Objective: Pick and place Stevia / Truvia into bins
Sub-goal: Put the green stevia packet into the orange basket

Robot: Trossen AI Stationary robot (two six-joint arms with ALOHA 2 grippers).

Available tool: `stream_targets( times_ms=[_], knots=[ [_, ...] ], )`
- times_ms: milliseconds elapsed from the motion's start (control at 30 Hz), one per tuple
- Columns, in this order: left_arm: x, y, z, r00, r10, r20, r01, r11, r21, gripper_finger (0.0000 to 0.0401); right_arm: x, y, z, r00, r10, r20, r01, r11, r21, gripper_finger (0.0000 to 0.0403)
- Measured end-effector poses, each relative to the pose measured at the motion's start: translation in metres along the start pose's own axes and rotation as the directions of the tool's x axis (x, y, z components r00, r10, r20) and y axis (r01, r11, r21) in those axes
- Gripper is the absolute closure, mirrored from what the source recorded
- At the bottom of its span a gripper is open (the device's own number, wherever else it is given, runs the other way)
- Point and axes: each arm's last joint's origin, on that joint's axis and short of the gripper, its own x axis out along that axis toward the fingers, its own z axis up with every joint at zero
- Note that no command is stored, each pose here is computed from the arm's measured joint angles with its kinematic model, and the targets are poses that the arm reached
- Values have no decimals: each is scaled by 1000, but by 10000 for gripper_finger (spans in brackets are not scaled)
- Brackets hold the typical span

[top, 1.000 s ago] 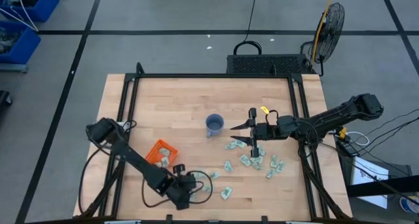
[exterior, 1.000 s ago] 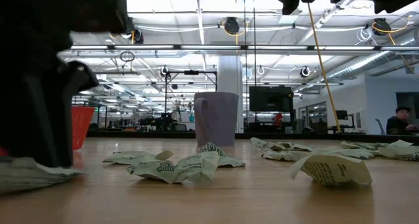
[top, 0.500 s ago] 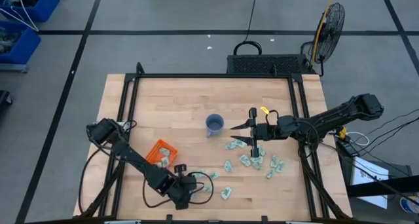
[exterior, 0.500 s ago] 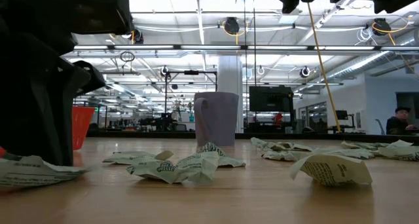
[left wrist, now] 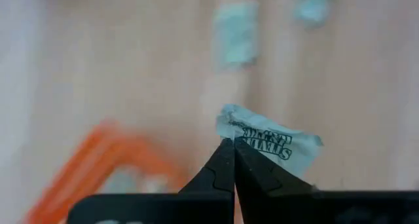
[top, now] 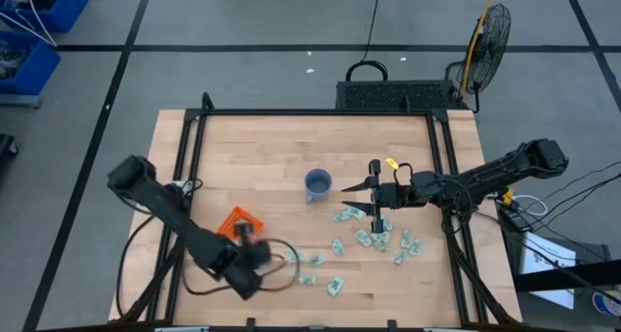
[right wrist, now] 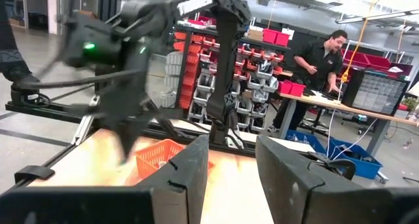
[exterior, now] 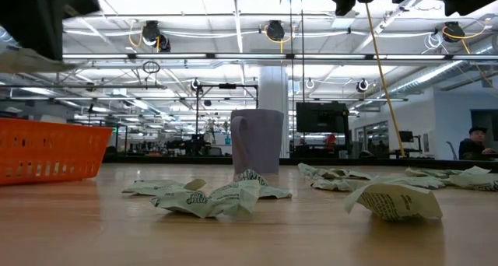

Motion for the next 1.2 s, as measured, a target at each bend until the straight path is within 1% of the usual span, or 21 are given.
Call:
stream_targets(
  times_ms=[67, 100, 167, 200, 267, 400, 500, 700, 767, 867, 1033, 1200],
  knots=[
    [-17, 11, -8, 998, 66, -10, -66, 996, -56, 397, 0, 0, 0, 1000, 0, 0, 0, 1000, 0, 282],
    [-23, 17, -14, 995, 97, -37, -100, 993, -70, 397, 0, 0, 0, 1000, 0, 0, 0, 1000, -1, 282],
    [-25, 26, -26, 976, 161, -145, -172, 982, -72, 398, 0, 0, 0, 1000, 0, -1, 0, 1000, -4, 282],
    [-24, 29, -33, 959, 188, -213, -208, 975, -74, 398, 0, 0, 0, 1000, 0, -1, 0, 1000, -4, 282],
    [-20, 30, -43, 938, 197, -285, -234, 967, -99, 397, 0, 0, 0, 1000, 0, -1, 0, 1000, -4, 282],
    [-3, 31, -54, 934, 207, -291, -264, 950, -169, 387, 0, 0, -1, 1000, 2, -8, -2, 1000, -5, 282],
    [7, 35, -60, 930, 227, -288, -288, 939, -187, 382, 0, 0, -1, 1000, 1, -7, -2, 1000, -5, 282],
    [27, 52, -75, 885, 305, -353, -389, 900, -197, 387, 0, 0, 0, 1000, -1, 3, 1, 1000, -3, 282],
    [33, 55, -77, 884, 302, -356, -391, 895, -213, 384, 0, 0, 1, 1000, -2, 10, 2, 1000, -2, 282],
    [39, 56, -74, 899, 273, -342, -361, 904, -229, 371, 0, 0, 1, 1000, -2, 10, 2, 1000, -2, 282],
    [42, 58, -68, 912, 255, -323, -331, 920, -210, 339, 0, 0, 1, 1000, -3, 14, 3, 1000, -26, 282],
    [44, 64, -64, 907, 257, -334, -342, 912, -225, 312, 0, 0, 1, 1000, -3, 15, 4, 1000, -27, 282]
  ],
)
